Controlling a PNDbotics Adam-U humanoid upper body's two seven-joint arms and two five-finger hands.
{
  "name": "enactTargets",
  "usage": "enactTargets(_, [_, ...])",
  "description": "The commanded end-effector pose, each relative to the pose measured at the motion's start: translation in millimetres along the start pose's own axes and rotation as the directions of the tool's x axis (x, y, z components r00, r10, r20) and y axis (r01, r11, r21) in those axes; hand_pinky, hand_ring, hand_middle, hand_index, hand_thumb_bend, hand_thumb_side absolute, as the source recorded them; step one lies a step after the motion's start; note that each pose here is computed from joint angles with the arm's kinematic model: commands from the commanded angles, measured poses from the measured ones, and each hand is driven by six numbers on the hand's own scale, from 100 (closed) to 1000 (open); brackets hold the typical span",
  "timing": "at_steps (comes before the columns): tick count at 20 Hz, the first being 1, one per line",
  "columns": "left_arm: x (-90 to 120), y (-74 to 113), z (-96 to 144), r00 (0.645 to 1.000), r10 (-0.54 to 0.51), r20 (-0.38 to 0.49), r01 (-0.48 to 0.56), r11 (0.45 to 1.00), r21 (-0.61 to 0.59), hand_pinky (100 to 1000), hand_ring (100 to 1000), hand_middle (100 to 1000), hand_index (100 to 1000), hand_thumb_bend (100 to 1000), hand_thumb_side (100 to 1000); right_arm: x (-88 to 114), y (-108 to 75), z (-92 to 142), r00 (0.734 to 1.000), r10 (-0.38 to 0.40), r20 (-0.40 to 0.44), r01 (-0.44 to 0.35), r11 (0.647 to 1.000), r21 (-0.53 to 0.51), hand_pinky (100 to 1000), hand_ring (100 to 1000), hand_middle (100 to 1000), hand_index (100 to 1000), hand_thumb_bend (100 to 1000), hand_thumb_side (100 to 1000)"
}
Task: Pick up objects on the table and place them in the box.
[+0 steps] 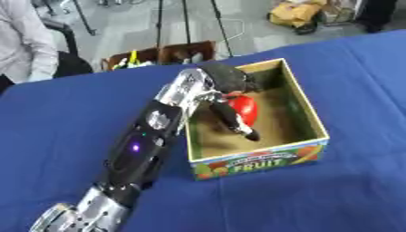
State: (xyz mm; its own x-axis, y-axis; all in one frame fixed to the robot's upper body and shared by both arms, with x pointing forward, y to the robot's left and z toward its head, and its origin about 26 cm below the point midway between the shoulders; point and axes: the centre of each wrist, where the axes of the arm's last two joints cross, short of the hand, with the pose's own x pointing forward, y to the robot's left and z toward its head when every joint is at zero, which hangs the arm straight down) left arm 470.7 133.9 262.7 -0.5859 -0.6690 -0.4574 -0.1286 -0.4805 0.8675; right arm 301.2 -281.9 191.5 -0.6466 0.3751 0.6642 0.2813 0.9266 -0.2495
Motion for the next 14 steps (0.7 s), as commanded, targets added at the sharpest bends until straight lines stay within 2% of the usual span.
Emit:
enactTargets(1, [-5,10.6,4,1.0,-0.006,-0.01,0.007,1.0,0.028,907,969,1000,1000,788,1000,7,-2.5,-3,1.0,0.004,0.029,-0.004,1.0,-0.003,326,260,314,468,100,772])
enactTargets(2, [-6,11.6,5,1.0,-0.005,-0.012,0.005,0.999,0.031,876,943,970,988,723,1000,7,-2.5,-3,1.0,0.004,0.028,-0.004,1.0,-0.003,325,259,314,468,100,771])
enactTargets(3, [-8,17.5,8,1.0,0.001,-0.021,0.0,0.998,0.06,847,921,934,969,613,1000,7,-2.8,-3,1.0,0.006,0.025,-0.005,1.0,-0.004,325,259,314,468,100,771])
enactTargets(5, [-13,27.4,16,0.999,0.019,-0.035,-0.014,0.99,0.137,760,856,844,920,360,1000,6,-3.5,-2,1.0,0.008,0.022,-0.008,1.0,-0.008,325,258,314,468,100,771])
enactTargets(6, [-16,31.6,21,0.999,0.032,-0.042,-0.024,0.984,0.178,713,819,803,896,184,1000,6,-3.9,-2,1.0,0.01,0.02,-0.01,1.0,-0.011,325,258,314,468,100,770])
enactTargets(7, [-20,36.3,26,0.997,0.048,-0.055,-0.035,0.975,0.22,676,789,772,880,100,986,5,-4.4,-1,1.0,0.012,0.017,-0.012,1.0,-0.014,325,258,314,468,100,770])
enactTargets(8, [-24,40.9,32,0.995,0.067,-0.069,-0.047,0.964,0.263,619,747,728,859,100,964,5,-4.9,-1,1.0,0.014,0.015,-0.013,1.0,-0.017,325,258,314,468,100,769])
enactTargets(10, [-31,49.3,44,0.989,0.113,-0.092,-0.074,0.933,0.352,521,671,653,834,100,975,4,-5.6,0,1.0,0.017,0.01,-0.017,1.0,-0.021,325,258,314,467,100,769])
enactTargets(14, [-38,54.0,65,0.978,0.186,-0.098,-0.114,0.861,0.496,431,585,561,774,100,943,4,-7.0,1,1.0,0.021,0.004,-0.021,0.999,-0.031,325,258,315,468,100,769])
